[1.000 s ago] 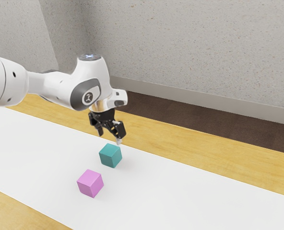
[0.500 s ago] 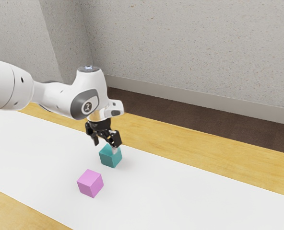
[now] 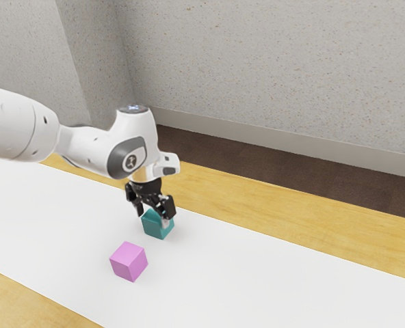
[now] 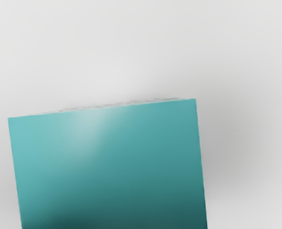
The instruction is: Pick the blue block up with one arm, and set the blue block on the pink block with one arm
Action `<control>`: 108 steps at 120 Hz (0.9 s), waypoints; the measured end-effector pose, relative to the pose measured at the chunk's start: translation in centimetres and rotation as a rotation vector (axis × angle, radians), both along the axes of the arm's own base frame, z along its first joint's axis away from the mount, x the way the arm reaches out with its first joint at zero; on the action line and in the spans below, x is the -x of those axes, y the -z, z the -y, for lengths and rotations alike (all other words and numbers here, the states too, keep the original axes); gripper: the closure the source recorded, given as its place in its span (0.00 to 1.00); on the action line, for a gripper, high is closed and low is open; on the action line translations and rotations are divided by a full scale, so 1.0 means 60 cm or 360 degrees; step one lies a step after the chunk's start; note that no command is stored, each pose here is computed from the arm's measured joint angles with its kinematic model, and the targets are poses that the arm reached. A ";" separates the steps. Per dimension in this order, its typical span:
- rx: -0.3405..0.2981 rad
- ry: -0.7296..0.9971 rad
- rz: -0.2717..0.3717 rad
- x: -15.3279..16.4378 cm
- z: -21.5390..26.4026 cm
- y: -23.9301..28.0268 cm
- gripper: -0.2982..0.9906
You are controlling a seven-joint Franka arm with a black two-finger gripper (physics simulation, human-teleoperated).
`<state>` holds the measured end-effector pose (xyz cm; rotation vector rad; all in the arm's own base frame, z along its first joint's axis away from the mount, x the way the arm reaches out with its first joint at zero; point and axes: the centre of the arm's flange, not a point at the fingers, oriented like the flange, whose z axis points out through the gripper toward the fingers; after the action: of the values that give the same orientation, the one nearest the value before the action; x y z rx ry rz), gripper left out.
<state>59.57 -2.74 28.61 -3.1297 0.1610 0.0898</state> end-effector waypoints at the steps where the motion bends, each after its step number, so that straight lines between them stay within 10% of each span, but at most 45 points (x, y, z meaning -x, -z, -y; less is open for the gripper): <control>1: 0.0000 -0.0001 -0.0001 0.000 0.000 0.001 0.23; 108: -0.0001 -0.0025 -0.0024 -0.029 -0.015 0.038 0.37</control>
<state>61.30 -1.86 26.33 -3.1309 0.1364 0.1131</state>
